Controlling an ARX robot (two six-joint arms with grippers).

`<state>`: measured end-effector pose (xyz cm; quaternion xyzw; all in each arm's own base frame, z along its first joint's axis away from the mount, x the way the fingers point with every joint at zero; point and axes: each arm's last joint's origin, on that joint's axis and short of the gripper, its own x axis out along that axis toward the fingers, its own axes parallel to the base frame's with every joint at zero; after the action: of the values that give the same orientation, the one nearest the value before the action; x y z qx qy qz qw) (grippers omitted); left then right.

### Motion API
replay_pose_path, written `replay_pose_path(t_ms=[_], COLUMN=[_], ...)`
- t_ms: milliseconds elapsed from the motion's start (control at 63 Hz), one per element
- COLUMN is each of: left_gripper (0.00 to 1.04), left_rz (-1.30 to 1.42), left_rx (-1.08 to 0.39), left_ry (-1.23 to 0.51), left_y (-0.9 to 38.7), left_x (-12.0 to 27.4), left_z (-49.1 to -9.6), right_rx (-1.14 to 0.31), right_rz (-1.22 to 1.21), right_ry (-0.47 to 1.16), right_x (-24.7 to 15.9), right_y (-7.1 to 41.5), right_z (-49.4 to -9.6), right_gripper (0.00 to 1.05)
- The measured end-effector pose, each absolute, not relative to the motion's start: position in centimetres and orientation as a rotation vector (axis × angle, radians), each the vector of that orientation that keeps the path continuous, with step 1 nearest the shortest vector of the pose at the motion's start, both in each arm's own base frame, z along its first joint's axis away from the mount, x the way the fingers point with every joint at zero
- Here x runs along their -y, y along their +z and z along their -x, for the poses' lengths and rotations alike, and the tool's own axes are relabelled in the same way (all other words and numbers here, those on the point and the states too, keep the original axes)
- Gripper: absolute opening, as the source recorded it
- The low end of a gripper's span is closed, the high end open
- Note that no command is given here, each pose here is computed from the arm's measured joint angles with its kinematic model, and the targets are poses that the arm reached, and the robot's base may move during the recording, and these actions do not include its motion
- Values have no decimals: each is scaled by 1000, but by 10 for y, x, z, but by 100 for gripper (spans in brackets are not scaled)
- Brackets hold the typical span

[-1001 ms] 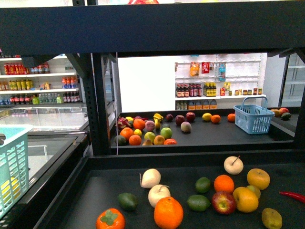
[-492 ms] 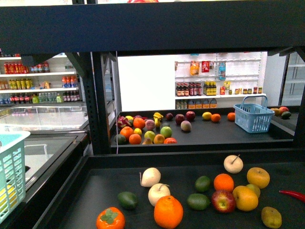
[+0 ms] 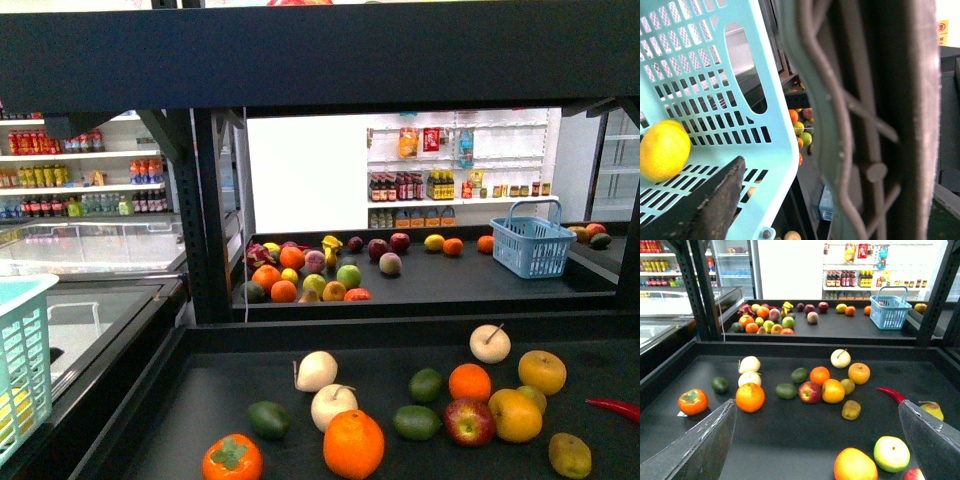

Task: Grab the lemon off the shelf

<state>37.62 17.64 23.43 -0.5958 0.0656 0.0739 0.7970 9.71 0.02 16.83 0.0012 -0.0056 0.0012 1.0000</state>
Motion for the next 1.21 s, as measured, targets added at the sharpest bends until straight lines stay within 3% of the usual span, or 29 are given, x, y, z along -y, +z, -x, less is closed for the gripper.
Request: replay_pose_path(t_ms=[32,699,1048,1207], left_gripper=[98,97,97,97], left_rz=[1278,1221,906,735], left_rx=[-145,-157,-361,-368], left_ry=[161,181,400,366], left_y=[235,271,282,295], left_x=[-176,-167,-140,-111], left_z=[-376,-347,-276,-228], right_rx=[11,11,11,11], right_rz=[-2,-2,-2,-2], right_ry=[2,2,2,2], right_x=[0,0,0,0], right_y=[168,168,168,168], right_z=[-97,-97,-97,-97], right_gripper=[97,97,97,97])
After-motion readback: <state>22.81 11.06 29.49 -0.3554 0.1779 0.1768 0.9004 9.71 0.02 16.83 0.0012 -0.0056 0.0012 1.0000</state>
